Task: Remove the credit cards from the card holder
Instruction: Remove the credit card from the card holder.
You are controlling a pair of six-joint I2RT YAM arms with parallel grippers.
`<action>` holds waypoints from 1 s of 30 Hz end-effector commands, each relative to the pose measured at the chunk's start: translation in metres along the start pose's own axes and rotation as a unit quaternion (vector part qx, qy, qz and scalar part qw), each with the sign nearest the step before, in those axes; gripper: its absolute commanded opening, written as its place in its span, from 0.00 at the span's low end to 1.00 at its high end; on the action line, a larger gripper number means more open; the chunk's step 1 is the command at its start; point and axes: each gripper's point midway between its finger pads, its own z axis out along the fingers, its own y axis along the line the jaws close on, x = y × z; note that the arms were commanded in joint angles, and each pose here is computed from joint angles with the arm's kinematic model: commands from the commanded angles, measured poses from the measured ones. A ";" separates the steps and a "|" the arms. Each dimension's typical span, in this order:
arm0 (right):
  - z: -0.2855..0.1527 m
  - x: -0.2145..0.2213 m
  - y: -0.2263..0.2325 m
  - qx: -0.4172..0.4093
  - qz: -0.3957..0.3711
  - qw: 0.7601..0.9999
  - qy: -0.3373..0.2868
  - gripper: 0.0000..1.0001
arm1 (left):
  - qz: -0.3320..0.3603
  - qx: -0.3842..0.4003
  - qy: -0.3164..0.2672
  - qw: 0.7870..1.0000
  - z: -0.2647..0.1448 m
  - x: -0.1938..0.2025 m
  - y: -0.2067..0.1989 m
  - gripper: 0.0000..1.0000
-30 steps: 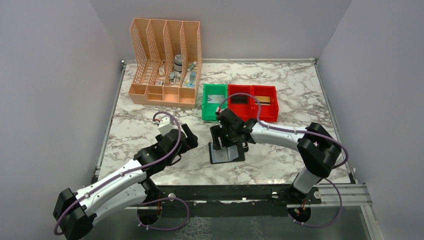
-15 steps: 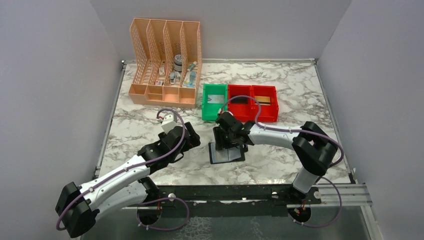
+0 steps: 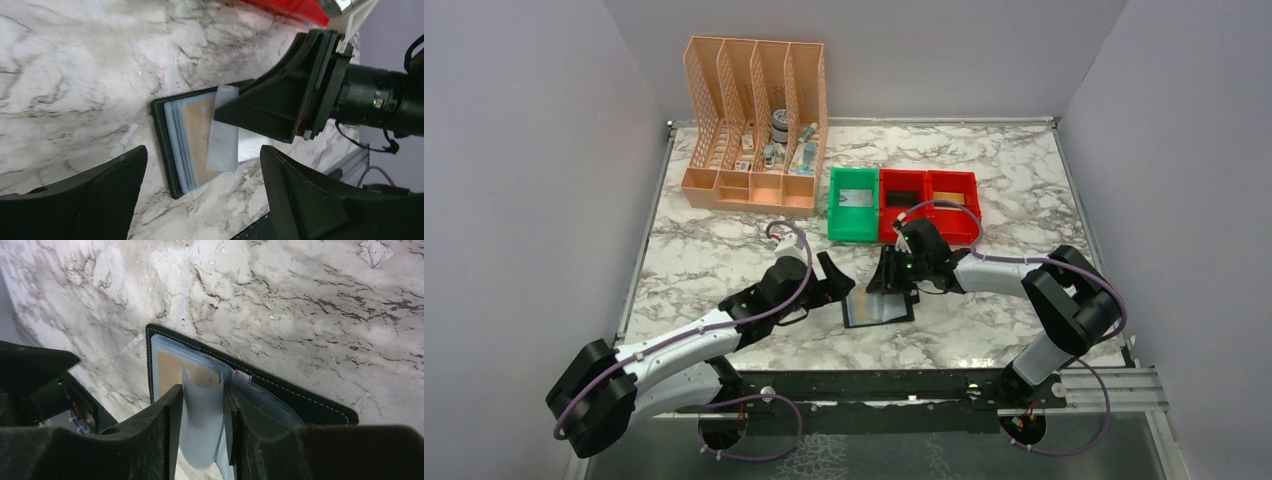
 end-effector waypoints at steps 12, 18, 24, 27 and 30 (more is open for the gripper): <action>-0.004 0.016 -0.019 -0.059 0.081 0.995 -0.004 0.34 | 0.090 0.175 0.117 0.973 0.030 0.040 -0.075 0.75; -0.009 0.014 -0.019 -0.081 0.076 0.994 -0.007 0.36 | 0.063 0.155 0.161 0.973 0.042 0.065 -0.057 0.73; -0.011 0.012 -0.018 -0.085 0.067 0.994 0.003 0.38 | 0.054 0.161 0.169 0.971 0.046 0.074 -0.056 0.73; -0.016 0.007 -0.016 -0.085 0.062 0.994 -0.005 0.40 | 0.054 0.165 0.172 0.970 0.047 0.076 -0.059 0.73; -0.023 0.000 -0.011 -0.088 0.057 0.994 -0.012 0.42 | 0.033 0.172 0.180 0.968 0.046 0.078 -0.062 0.73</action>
